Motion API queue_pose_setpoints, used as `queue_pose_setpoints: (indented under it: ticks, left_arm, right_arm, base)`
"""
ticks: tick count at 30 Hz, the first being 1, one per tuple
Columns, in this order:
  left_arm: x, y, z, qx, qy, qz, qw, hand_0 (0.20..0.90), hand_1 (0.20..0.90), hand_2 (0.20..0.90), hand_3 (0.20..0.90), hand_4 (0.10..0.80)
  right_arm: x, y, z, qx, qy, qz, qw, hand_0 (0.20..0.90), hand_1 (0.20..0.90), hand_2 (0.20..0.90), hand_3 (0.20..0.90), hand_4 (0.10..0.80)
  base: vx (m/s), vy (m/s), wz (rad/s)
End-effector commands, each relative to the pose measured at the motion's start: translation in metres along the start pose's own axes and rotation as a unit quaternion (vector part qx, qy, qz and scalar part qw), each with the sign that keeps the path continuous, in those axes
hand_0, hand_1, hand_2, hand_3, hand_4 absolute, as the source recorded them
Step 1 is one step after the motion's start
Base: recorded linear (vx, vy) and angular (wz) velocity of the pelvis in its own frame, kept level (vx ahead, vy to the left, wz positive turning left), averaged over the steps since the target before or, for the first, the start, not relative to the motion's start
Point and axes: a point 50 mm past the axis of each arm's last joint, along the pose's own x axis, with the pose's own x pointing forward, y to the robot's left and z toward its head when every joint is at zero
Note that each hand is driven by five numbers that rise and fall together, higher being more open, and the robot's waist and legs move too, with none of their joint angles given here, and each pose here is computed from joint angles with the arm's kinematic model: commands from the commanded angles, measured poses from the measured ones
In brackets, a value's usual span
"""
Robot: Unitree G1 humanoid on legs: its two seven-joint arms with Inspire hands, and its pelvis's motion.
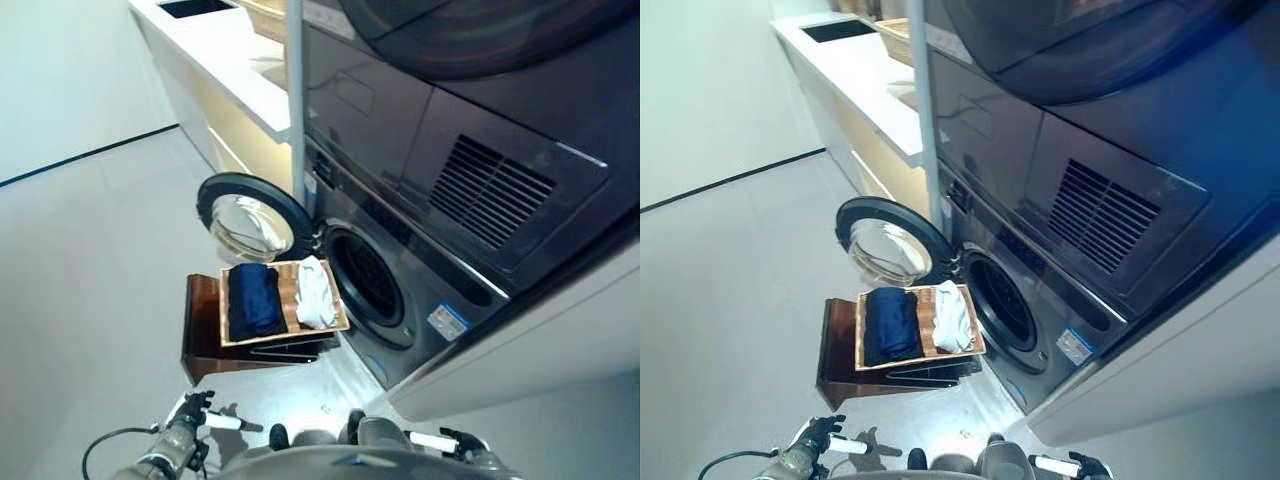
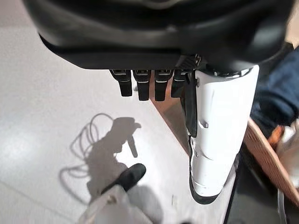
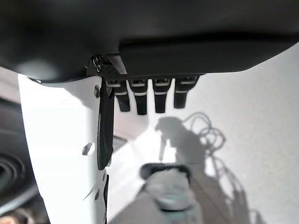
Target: Pick up the clothes and place them into the washing machine
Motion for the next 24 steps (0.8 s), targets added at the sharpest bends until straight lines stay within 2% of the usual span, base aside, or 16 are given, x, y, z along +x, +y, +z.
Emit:
queue_pose_setpoints:
  ticks: [1, 5, 10, 17, 24]
  left_arm:
    - [0.002, 0.018, 0.019, -0.005, -0.047, 0.027, 0.999, 0.9, 0.9, 0.9, 0.9, 0.8]
    - [0.002, 0.007, 0.027, -0.023, -0.06, 0.019, 0.998, 0.9, 0.9, 0.9, 0.9, 0.8]
    - [0.001, -0.001, 0.031, -0.028, -0.067, 0.019, 0.997, 0.9, 0.9, 0.9, 0.9, 0.8]
    - [0.0, -0.008, 0.023, -0.011, -0.051, 0.013, 0.999, 0.9, 0.9, 0.9, 0.9, 0.8]
    - [0.003, 0.01, 0.038, 0.019, -0.077, 0.029, 0.996, 0.9, 0.9, 0.9, 0.9, 0.8]
  right_arm:
    - [0.0, -0.01, 0.012, 0.001, -0.034, -0.013, 0.999, 0.9, 0.9, 0.9, 0.9, 0.8]
    - [0.0, -0.005, 0.018, 0.01, -0.05, -0.006, 0.999, 0.9, 0.9, 0.9, 0.9, 0.8]
    - [0.0, 0.001, 0.026, 0.029, -0.065, -0.001, 0.997, 0.9, 0.9, 0.9, 0.9, 0.8]
    - [0.0, -0.002, 0.023, 0.019, -0.06, -0.006, 0.998, 0.9, 0.9, 0.9, 0.9, 0.8]
    - [0.001, -0.006, 0.021, 0.033, -0.045, -0.015, 0.998, 0.9, 0.9, 0.9, 0.9, 0.8]
  base:
    - [0.248, -0.146, 0.64]
    - [0.102, -0.157, 0.55]
    - [0.153, 0.035, -0.02]
    - [0.249, 0.247, -0.21]
    - [0.134, 0.345, -0.19]
